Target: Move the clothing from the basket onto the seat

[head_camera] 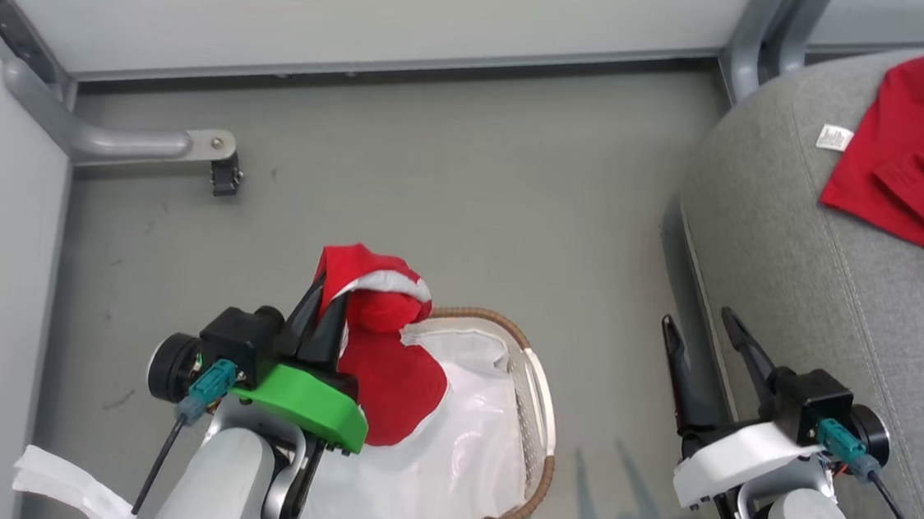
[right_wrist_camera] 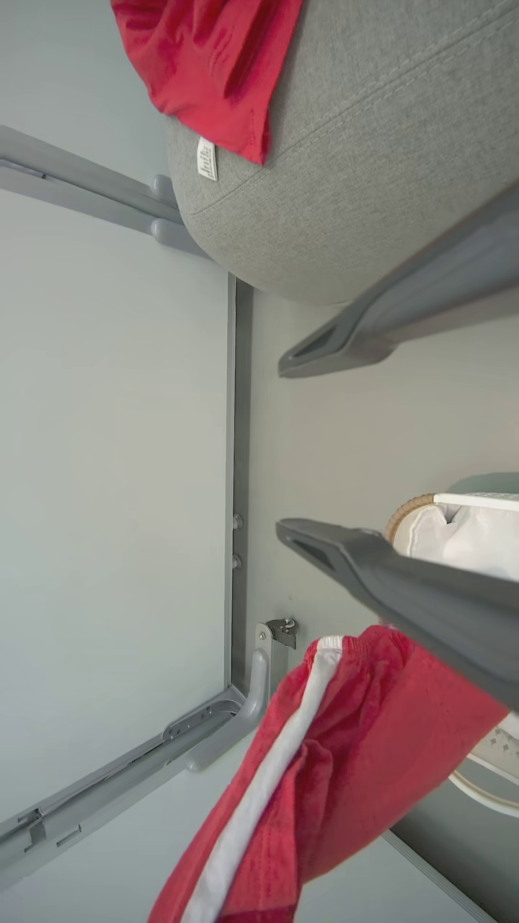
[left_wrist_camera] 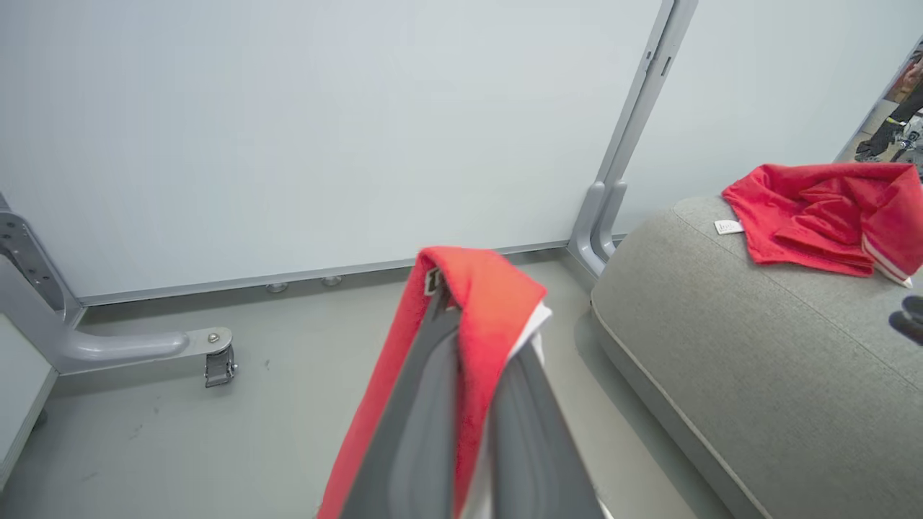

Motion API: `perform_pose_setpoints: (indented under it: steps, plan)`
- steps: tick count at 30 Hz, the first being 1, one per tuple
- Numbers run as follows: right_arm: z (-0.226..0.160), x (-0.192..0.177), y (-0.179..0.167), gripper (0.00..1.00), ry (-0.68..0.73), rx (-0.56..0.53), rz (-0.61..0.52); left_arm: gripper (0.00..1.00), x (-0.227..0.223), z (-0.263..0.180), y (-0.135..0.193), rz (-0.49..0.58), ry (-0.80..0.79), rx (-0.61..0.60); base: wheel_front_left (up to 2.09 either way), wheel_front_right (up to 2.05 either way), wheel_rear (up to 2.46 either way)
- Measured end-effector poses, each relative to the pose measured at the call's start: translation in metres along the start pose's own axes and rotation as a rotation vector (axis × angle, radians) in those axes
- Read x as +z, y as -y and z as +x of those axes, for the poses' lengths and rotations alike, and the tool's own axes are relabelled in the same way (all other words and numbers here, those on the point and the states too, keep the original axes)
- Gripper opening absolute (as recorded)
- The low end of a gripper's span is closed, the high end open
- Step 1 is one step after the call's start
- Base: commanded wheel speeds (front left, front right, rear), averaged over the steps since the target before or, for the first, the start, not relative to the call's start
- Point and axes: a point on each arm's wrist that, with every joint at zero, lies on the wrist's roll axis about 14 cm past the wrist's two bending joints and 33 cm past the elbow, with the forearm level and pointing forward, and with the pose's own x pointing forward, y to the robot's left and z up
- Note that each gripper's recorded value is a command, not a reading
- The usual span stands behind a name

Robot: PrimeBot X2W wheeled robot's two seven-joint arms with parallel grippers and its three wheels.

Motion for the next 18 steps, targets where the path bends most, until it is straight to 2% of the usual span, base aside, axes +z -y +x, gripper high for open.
perform_pose_setpoints:
  steps: [9, 18]
  plan:
    - [-0.013, 0.006, -0.016, 1.00, 0.015, 0.039, -0.001, 0.00, 0.066, -0.008, 0.017, 0.029, 0.184, -0.033, 0.00, 0.00, 0.00]
    - [-0.029, 0.009, -0.025, 1.00, 0.023, 0.061, -0.001, 0.00, 0.108, -0.019, 0.037, 0.055, 0.300, -0.079, 0.00, 0.00, 0.00]
